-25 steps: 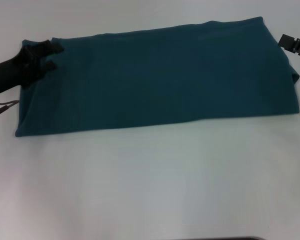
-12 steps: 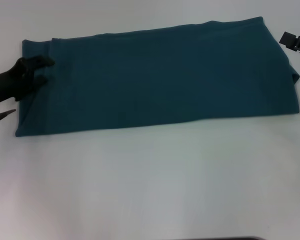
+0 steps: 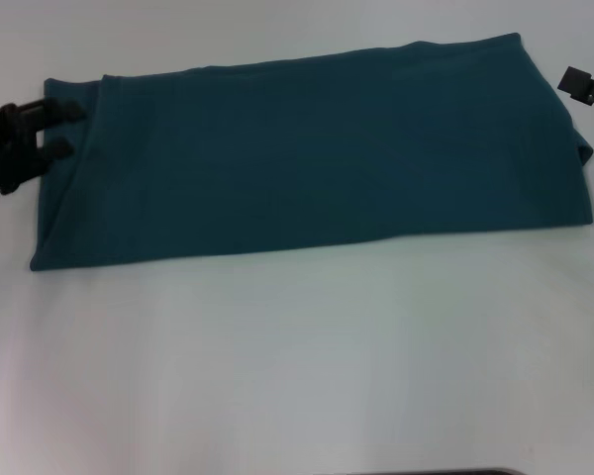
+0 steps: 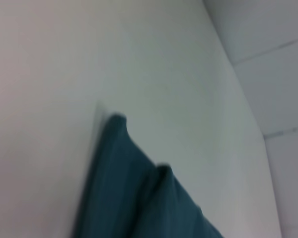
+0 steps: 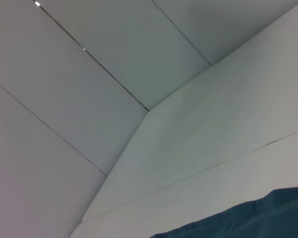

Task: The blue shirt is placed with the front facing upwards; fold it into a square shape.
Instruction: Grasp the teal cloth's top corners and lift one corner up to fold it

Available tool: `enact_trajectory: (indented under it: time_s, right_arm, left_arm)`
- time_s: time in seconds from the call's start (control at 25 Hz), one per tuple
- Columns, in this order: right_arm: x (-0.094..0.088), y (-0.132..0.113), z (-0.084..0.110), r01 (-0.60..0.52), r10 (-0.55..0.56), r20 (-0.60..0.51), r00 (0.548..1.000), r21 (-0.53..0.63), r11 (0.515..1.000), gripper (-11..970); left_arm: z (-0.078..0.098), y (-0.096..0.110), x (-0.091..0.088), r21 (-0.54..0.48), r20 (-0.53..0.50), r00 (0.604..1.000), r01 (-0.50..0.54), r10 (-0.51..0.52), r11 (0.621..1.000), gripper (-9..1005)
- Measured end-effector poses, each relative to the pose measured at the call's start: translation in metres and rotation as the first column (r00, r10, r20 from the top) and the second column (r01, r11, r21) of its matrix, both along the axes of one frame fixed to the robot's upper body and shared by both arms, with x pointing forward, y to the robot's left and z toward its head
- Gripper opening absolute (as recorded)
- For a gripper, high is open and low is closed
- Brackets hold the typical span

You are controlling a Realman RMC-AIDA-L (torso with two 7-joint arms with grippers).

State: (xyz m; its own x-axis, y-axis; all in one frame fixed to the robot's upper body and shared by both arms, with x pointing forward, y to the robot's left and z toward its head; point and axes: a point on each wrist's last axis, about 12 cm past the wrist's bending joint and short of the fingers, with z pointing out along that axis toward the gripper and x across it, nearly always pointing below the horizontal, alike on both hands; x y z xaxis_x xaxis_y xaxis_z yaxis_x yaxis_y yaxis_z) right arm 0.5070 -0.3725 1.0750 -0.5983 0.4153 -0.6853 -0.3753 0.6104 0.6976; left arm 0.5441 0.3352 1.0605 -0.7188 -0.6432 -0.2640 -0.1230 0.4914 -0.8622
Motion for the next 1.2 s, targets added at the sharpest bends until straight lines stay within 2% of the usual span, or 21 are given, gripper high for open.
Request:
enact_trajectory:
  time_s: [0.16,0.48,0.6,0.68,0.72,0.76,0.8,0.84,1.0,1.2]
  right_arm:
    - [-0.001,0.000,-0.001,-0.001,0.001,-0.002,1.000,0.000,1.000,625]
    - [-0.001,0.001,-0.002,-0.009,0.008,-0.015,1.000,-0.011,1.000,625]
    - [-0.002,0.001,-0.004,-0.014,0.014,-0.025,1.000,-0.020,1.000,625]
    - [-0.002,0.000,-0.002,-0.019,0.018,-0.022,1.000,-0.022,1.000,625]
    - [-0.001,0.000,-0.002,-0.020,0.019,-0.020,1.000,-0.023,1.000,625]
    - [-0.001,0.000,-0.001,-0.021,0.021,-0.019,1.000,-0.024,1.000,625]
    - [-0.001,0.000,-0.001,-0.022,0.021,-0.019,1.000,-0.023,0.999,626]
    - [-0.002,0.000,-0.001,-0.022,0.022,-0.018,1.000,-0.023,0.999,626]
    - [0.000,0.001,0.000,-0.026,0.025,-0.016,1.000,-0.022,0.999,625]
    - [0.002,0.002,0.000,-0.029,0.029,-0.012,1.000,-0.021,0.999,623]
  left_arm:
    - [-0.004,-0.002,-0.006,-0.003,-0.035,0.999,0.038,-0.038,0.999,598]
    - [-0.017,-0.003,-0.006,0.088,-0.110,0.993,0.041,-0.031,0.995,600]
    - [-0.007,-0.003,-0.004,0.082,-0.078,0.995,0.069,-0.063,0.994,600]
    - [0.008,0.000,-0.001,0.091,-0.010,0.993,0.115,-0.114,0.989,600]
    - [0.025,0.003,0.002,0.131,0.054,0.979,0.188,-0.197,0.973,601]
    - [0.025,0.003,0.002,0.131,0.054,0.979,0.188,-0.197,0.973,601]
    - [0.033,0.002,0.004,0.155,0.067,0.967,0.235,-0.248,0.959,601]
    - [0.041,0.002,0.009,0.193,0.052,0.951,0.289,-0.304,0.938,601]
    - [0.048,0.004,0.019,0.244,0.011,0.943,0.321,-0.333,0.915,653]
    - [0.047,0.012,0.031,0.317,-0.065,0.961,0.275,-0.269,0.908,717]
